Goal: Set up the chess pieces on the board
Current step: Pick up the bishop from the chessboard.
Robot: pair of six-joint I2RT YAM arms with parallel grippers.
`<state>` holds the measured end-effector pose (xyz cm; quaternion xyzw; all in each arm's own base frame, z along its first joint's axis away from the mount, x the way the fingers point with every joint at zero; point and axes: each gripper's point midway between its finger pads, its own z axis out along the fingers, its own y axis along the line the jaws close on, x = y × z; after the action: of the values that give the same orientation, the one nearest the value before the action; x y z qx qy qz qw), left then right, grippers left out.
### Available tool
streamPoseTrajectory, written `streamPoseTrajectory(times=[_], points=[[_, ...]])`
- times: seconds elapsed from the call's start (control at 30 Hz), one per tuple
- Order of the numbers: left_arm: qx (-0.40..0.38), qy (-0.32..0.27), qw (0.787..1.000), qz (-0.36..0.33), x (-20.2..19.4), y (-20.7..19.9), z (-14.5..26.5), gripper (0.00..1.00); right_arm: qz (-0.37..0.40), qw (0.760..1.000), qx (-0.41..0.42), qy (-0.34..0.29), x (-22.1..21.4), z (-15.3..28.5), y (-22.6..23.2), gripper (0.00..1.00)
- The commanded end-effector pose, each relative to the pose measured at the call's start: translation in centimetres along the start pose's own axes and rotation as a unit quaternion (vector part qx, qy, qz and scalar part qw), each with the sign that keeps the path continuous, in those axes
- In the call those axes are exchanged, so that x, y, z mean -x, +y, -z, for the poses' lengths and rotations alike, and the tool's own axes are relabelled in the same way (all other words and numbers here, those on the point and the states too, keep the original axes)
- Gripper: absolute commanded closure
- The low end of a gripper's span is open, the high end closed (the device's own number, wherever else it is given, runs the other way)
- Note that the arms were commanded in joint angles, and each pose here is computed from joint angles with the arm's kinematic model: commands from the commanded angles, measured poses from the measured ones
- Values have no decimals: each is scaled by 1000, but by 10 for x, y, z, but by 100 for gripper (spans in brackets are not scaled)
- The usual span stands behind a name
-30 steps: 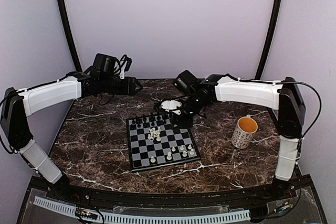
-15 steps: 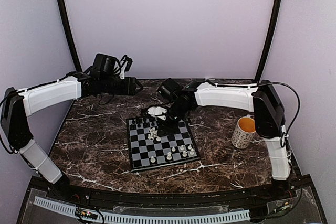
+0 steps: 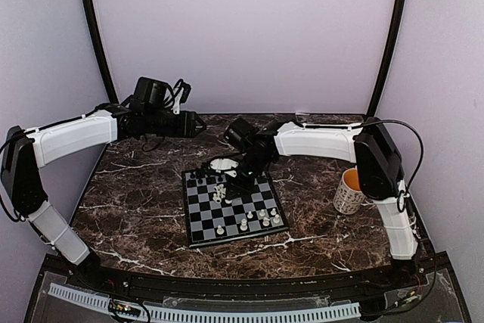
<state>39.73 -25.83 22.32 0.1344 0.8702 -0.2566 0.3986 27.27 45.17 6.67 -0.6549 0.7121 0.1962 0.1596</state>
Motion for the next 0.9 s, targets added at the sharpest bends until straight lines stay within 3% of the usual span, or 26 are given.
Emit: streamPoseTrajectory(times=[0.0, 0.5, 0.87], points=[[-9, -22, 1000, -1, 18, -6, 13, 45, 3, 1000, 10, -12, 11, -3, 4, 75], [-12, -20, 1000, 0, 17, -7, 13, 45, 15, 1000, 9, -12, 15, 5, 11, 95], [-10, -20, 1000, 1, 17, -6, 13, 45, 66, 997, -23, -19, 27, 32, 32, 98]])
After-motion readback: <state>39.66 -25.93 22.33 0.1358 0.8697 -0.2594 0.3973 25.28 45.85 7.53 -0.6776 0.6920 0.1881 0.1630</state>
